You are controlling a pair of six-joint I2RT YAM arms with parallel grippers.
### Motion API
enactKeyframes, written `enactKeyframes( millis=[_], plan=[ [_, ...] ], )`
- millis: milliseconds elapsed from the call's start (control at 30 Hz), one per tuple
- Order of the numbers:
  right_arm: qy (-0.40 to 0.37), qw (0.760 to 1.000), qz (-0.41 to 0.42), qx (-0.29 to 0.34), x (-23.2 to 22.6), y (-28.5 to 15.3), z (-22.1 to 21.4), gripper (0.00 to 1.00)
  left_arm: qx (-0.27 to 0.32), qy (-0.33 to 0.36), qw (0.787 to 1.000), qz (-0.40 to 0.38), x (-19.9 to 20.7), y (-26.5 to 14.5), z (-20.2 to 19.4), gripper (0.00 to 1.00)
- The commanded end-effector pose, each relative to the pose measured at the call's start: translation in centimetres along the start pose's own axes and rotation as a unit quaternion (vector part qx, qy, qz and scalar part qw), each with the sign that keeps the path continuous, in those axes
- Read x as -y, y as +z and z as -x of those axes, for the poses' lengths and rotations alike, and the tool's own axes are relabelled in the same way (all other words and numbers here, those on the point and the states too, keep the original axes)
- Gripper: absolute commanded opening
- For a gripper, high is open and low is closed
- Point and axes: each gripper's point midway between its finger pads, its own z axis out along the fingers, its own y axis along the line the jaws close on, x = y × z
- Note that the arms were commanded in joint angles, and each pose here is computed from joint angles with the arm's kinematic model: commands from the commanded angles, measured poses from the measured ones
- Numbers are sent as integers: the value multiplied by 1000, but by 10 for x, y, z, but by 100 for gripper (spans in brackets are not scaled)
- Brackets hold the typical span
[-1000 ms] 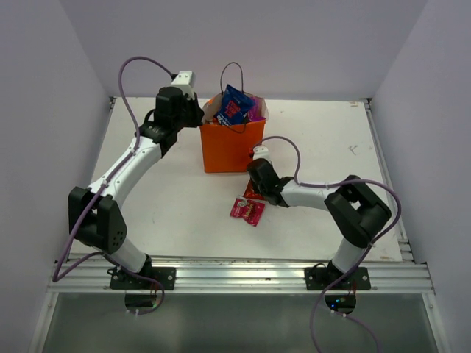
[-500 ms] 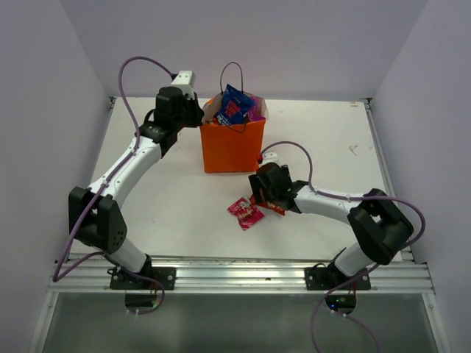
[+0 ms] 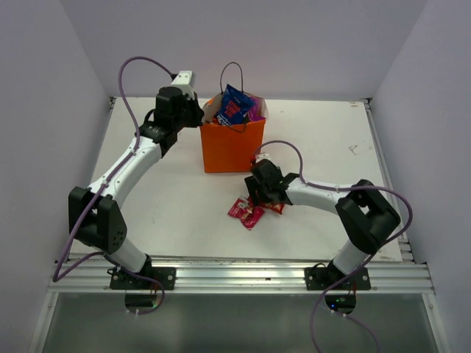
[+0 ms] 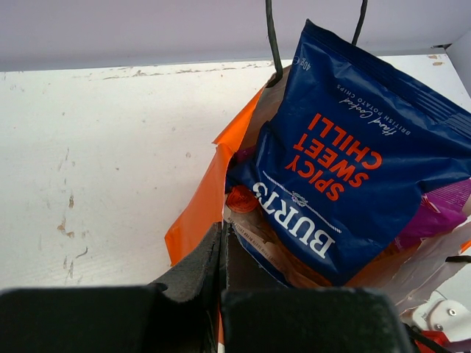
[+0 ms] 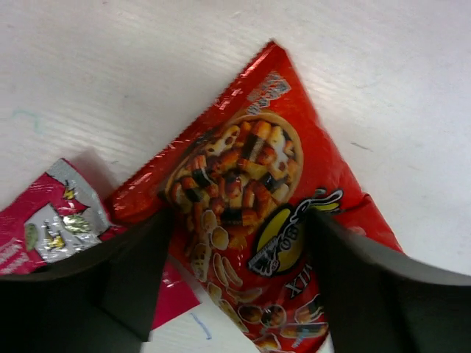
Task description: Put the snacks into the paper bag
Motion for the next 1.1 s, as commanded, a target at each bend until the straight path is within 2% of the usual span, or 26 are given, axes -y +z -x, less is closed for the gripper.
enactKeyframes(
  millis=[0,33,100,133,200,333,400,467,500,567,600,633,700,800,867,900,933,1000,1067],
  plan=[
    [-5,990,22,-136,-10,13,-67,68,63,8,998,-9,7,-12,44,0],
    [-4,991,17,-135,-9,14,-64,52,63,8,998,-9,7,-13,45,0],
    [-2,991,6,-132,-6,14,-63,13,65,9,998,-9,8,-13,46,0],
    [0,992,-2,-124,-2,9,-58,2,66,10,998,-9,8,-13,47,0],
    [4,994,-14,-107,4,1,-50,0,66,12,998,-10,8,-13,48,0],
    [11,997,-73,-33,34,-51,0,0,67,13,998,-10,8,-12,50,0],
    [24,994,-85,59,47,-104,62,0,67,13,998,-10,8,-12,50,0],
    [23,982,-128,138,71,-149,112,0,69,13,998,-10,8,-13,51,0],
    [43,970,-134,196,78,-183,156,0,69,13,998,-10,8,-13,51,0],
    [36,957,-158,240,88,-207,198,0,70,14,997,-10,9,-14,52,0],
    [64,940,-148,299,91,-236,238,0,71,14,997,-11,9,-15,53,0],
    [67,933,-143,323,91,-246,257,0,70,13,997,-10,9,-15,52,0],
    [71,917,-115,376,83,-255,306,0,70,13,997,-10,9,-15,51,0],
    [67,914,-61,396,61,-234,359,0,68,9,998,-10,8,-14,49,0],
    [72,912,-30,402,47,-224,379,0,70,7,997,-12,9,-14,49,0],
    [71,907,0,416,36,-231,394,0,71,5,997,-11,9,-14,50,0],
    [66,914,10,399,24,-203,398,0,71,6,997,-11,9,-14,50,0],
    [71,917,39,391,10,-193,405,0,71,5,997,-11,9,-13,49,0],
    [72,928,46,364,0,-163,400,0,71,6,997,-11,9,-15,50,0]
  ],
)
